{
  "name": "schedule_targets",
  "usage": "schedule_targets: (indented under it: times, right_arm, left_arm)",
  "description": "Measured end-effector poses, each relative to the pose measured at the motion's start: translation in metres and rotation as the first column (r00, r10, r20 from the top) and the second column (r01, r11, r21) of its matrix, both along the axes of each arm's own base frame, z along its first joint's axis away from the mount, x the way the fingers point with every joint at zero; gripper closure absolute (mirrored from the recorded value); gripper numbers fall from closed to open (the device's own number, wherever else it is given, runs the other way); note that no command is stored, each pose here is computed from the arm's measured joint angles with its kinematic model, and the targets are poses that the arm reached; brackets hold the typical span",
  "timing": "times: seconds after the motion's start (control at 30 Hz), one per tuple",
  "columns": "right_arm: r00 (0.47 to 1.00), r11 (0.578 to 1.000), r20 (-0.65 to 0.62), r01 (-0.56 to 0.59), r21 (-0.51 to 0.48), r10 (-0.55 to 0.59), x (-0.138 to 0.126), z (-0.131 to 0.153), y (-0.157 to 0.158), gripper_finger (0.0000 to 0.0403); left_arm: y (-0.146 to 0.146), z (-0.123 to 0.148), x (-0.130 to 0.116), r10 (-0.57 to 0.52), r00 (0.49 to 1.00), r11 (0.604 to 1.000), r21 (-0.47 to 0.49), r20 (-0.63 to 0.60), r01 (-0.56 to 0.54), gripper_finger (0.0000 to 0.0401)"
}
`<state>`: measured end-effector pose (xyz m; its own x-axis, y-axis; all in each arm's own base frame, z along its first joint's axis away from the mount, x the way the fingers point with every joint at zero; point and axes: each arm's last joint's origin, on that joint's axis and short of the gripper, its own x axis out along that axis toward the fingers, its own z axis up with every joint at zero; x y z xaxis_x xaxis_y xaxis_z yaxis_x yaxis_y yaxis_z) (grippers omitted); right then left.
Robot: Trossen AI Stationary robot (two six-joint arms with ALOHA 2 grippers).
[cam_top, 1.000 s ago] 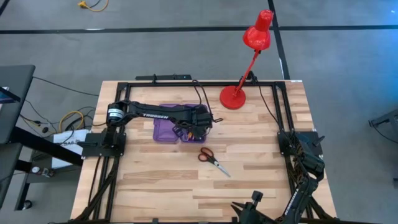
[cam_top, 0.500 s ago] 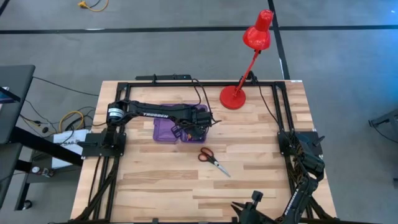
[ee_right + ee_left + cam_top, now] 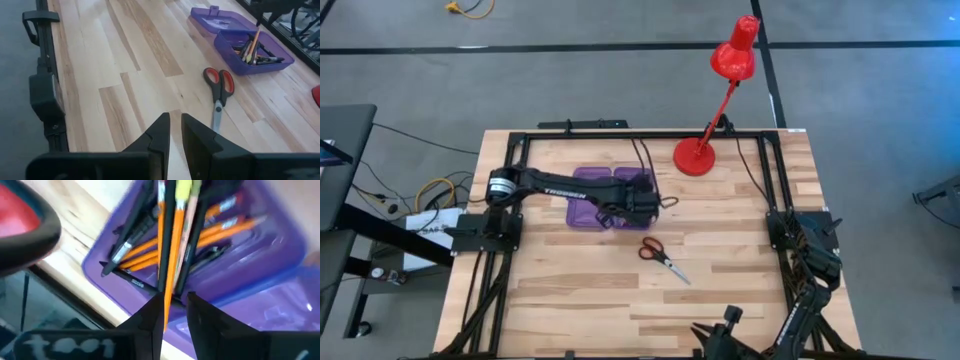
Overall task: Pick & place school supplies into a supply box
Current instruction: Put the black scissors into the violet supply box
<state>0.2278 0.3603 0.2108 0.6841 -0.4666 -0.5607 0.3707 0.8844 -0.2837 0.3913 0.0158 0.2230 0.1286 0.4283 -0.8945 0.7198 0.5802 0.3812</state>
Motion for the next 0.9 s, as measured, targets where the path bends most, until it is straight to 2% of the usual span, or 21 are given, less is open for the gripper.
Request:
schedule_targets:
  times: [0.13, 0.23, 0.37, 0.43, 0.53, 0.67, 0.8, 0.9]
  right_arm:
    - [1.000, 1.000, -0.002, 0.018, -0.007, -0.018, 0.007, -0.001, -0.005, 0.0361]
    - [0.999, 0.999, -0.013, 0.041, -0.026, -0.041, 0.014, -0.006, -0.012, 0.0361]
    - [0.996, 0.995, -0.028, 0.084, -0.048, -0.086, 0.027, -0.015, -0.026, 0.0361]
    - [0.993, 0.992, -0.036, 0.113, -0.059, -0.115, 0.036, -0.018, -0.035, 0.0361]
    - [0.989, 0.987, -0.064, 0.128, -0.099, -0.134, 0.050, -0.020, -0.048, 0.0361]
    - [0.986, 0.974, -0.089, 0.119, -0.195, -0.138, 0.070, -0.019, -0.067, 0.0361]
    - [0.981, 0.950, -0.076, 0.154, -0.272, -0.181, 0.094, -0.017, -0.093, 0.0361]
    - [0.963, 0.943, -0.109, 0.212, -0.256, -0.246, 0.110, -0.017, -0.115, 0.0361]
  left_arm:
    - [-0.028, 0.013, -0.007, 0.100, 0.990, 0.995, 0.020, 0.099, -0.102, 0.0328]
    - [-0.054, 0.025, -0.016, 0.223, 0.952, 0.974, -0.004, 0.208, -0.228, 0.0328]
    - [-0.096, 0.034, -0.031, 0.424, 0.845, 0.905, -0.124, 0.326, -0.407, 0.0328]
    - [-0.121, 0.034, -0.040, 0.475, 0.796, 0.879, -0.153, 0.375, -0.452, 0.0328]
    - [-0.158, 0.032, -0.056, 0.506, 0.727, 0.857, -0.177, 0.464, -0.484, 0.0328]
    - [-0.199, 0.017, -0.084, 0.511, 0.610, 0.839, -0.199, 0.605, -0.506, 0.0328]
    - [-0.226, -0.005, -0.117, 0.545, 0.471, 0.806, -0.279, 0.694, -0.521, 0.0328]
    - [-0.239, -0.024, -0.143, 0.584, 0.382, 0.774, -0.350, 0.716, -0.528, 0.0328]
